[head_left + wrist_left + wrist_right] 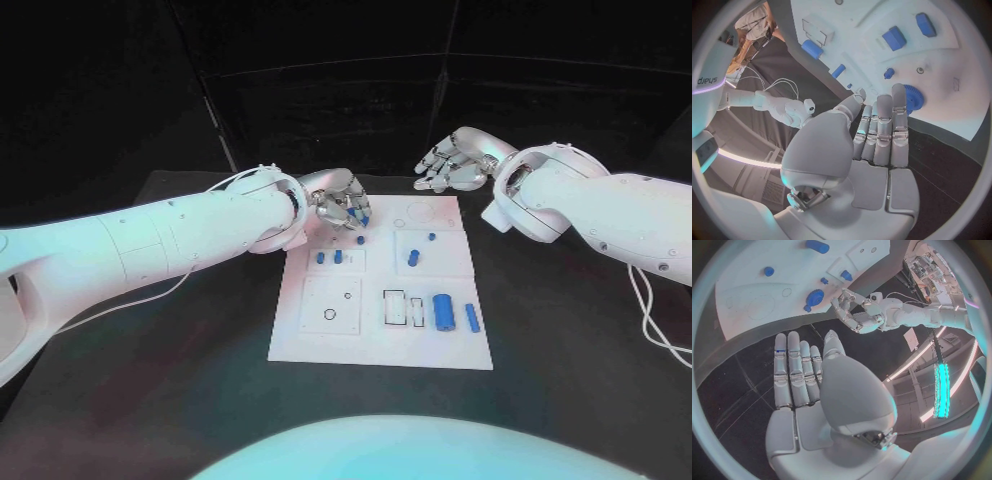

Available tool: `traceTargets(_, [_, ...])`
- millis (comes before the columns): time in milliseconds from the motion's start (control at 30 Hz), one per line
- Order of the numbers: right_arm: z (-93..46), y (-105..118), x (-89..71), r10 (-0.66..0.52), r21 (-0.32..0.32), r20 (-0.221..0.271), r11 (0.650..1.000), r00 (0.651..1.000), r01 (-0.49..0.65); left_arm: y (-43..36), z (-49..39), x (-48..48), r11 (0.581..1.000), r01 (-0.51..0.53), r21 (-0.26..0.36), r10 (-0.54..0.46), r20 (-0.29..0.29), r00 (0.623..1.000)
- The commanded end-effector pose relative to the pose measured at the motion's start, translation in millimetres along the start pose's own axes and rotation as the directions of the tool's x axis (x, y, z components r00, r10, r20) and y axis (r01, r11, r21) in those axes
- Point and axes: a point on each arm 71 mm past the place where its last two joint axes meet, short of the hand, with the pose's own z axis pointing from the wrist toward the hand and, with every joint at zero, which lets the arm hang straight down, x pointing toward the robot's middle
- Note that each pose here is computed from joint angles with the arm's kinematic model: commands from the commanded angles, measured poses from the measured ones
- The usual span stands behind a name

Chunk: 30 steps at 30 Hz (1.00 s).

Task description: Assemble the parts on the task board

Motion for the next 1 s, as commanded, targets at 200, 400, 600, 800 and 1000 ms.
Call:
traceTargets(200, [1.5,5.2,-3.2,0.044,-0.060,0.036,0.997,0.998,-0.042,-0.6,7.4,3.4,0.983,-0.182,-0.003,0.182,-0.032,0.983])
traceTargets(400, [1.8,6.4,-3.6,0.054,-0.069,0.047,0.996,0.997,-0.051,-0.2,9.8,8.2,0.971,-0.237,-0.010,0.236,-0.052,0.970])
traceTargets(600, [1.8,7.0,-4.4,0.065,-0.077,0.059,0.995,0.996,-0.060,1.2,12.7,13.4,0.966,-0.257,-0.015,0.255,-0.080,0.964])
traceTargets(800, [2.5,8.6,-3.9,0.075,-0.085,0.060,0.994,0.995,-0.070,0.8,16.2,18.3,0.964,-0.264,-0.017,0.261,-0.106,0.960])
traceTargets(1000, [2.8,9.1,-3.8,0.082,-0.086,0.063,0.993,0.995,-0.076,0.5,20.4,21.7,0.964,-0.267,-0.018,0.263,-0.112,0.958])
